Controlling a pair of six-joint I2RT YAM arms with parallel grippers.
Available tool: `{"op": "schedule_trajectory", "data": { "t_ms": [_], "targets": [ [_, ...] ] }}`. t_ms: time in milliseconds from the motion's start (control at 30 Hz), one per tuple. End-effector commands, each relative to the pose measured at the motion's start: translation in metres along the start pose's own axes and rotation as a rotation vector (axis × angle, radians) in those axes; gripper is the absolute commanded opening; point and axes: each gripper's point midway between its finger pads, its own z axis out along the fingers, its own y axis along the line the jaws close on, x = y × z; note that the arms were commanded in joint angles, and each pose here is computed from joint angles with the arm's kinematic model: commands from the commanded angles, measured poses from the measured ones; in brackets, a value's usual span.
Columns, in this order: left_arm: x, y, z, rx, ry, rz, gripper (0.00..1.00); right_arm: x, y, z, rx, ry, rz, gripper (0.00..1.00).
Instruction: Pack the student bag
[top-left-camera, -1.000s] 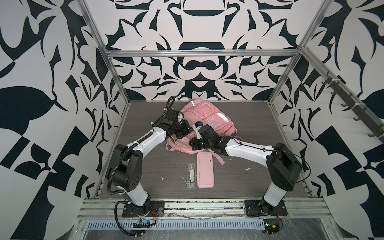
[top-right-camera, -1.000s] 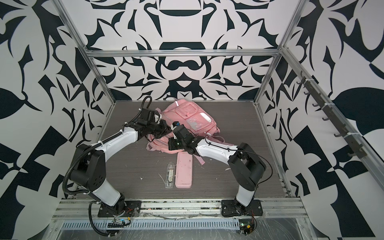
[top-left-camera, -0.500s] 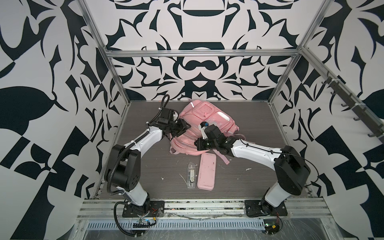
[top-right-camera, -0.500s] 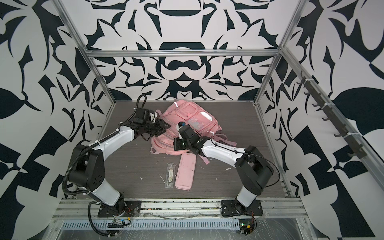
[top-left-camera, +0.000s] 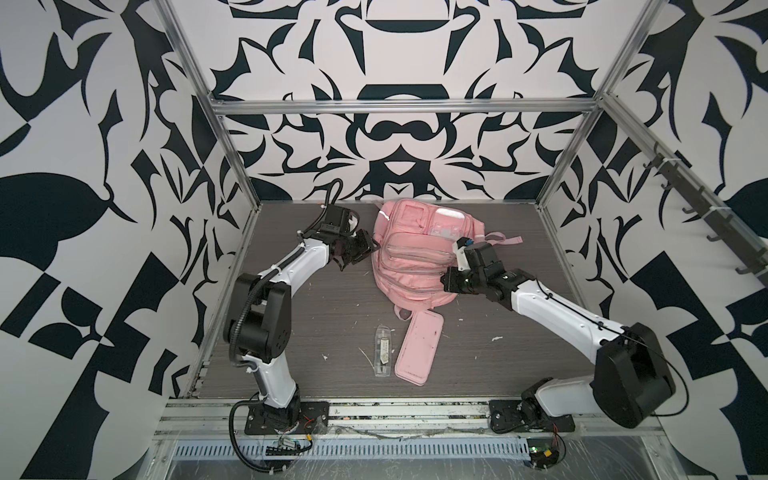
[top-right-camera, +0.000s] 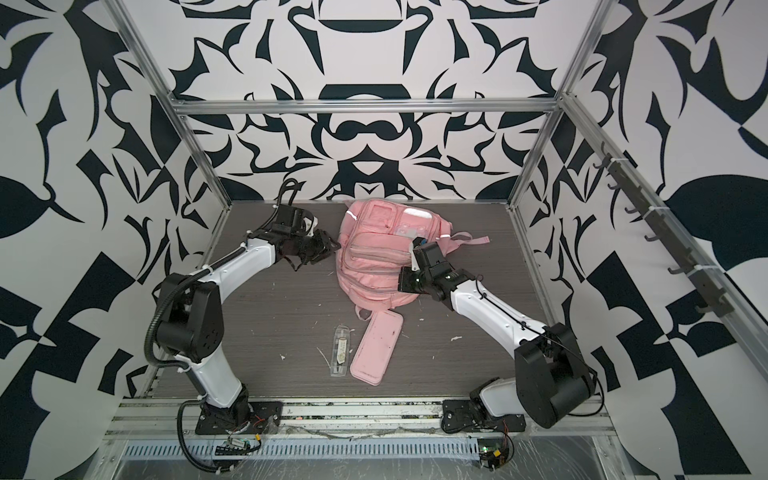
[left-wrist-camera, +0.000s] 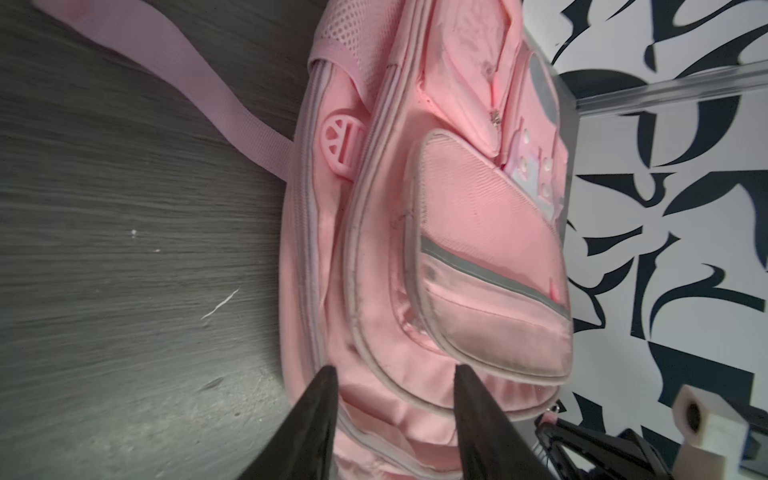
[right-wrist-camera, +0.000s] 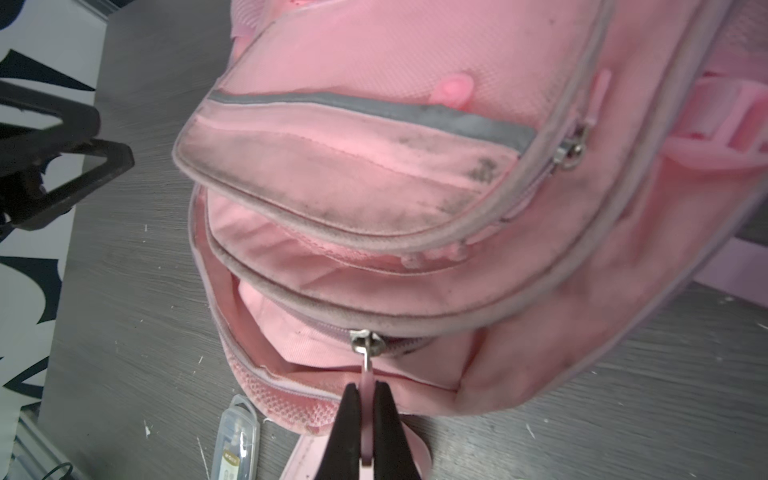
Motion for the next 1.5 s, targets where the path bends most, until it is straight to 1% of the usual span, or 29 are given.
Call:
{"op": "schedule_trajectory", "data": {
  "t_ms": [0, 133, 267, 400, 467, 567, 633, 833, 1000, 1167, 1267, 1467],
  "targets": [
    [0.011, -0.019, 0.02, 0.051, 0.076, 0.047, 0.46, -0.001, 0.011, -0.007, -0.042, 0.0, -0.046, 0.0],
    [0.014, -0.033, 0.036, 0.07, 0.094, 0.077, 0.45, 0.002, 0.008, -0.005, -0.034, 0.016, -0.047, 0.0],
    [0.012, -0.027, 0.044, 0.053, 0.097, 0.06, 0.44, 0.003, 0.008, -0.005, -0.03, 0.018, -0.053, 0.0],
    [0.01, -0.024, 0.053, 0.052, 0.104, 0.055, 0.38, 0.005, 0.01, -0.003, -0.046, 0.035, -0.061, 0.0],
    [0.01, -0.025, 0.057, 0.061, 0.107, 0.052, 0.3, 0.01, 0.011, -0.001, -0.051, 0.063, -0.068, 0.0],
    [0.008, -0.027, 0.059, 0.078, 0.104, 0.045, 0.09, 0.016, 0.017, 0.005, -0.09, 0.091, -0.062, 0.0],
    [0.008, -0.028, 0.057, 0.086, 0.099, 0.042, 0.0, 0.019, 0.021, 0.007, -0.102, 0.101, -0.067, 0.0],
    [0.012, -0.033, 0.052, 0.123, 0.089, 0.026, 0.0, 0.031, 0.053, 0.019, -0.144, 0.133, -0.126, 0.0],
    [0.013, -0.037, 0.046, 0.144, 0.079, 0.02, 0.0, 0.025, 0.089, 0.037, -0.181, 0.135, -0.161, 0.0],
    [0.01, -0.033, 0.038, 0.137, 0.048, 0.011, 0.0, 0.015, 0.111, 0.068, -0.188, 0.151, -0.16, 0.0],
    [0.002, -0.022, 0.026, 0.126, 0.002, -0.017, 0.0, 0.007, 0.116, 0.084, -0.18, 0.155, -0.156, 0.0],
    [-0.004, 0.023, -0.008, 0.071, -0.145, -0.12, 0.0, -0.008, 0.132, 0.098, -0.197, 0.16, -0.184, 0.0]
  ]
}}
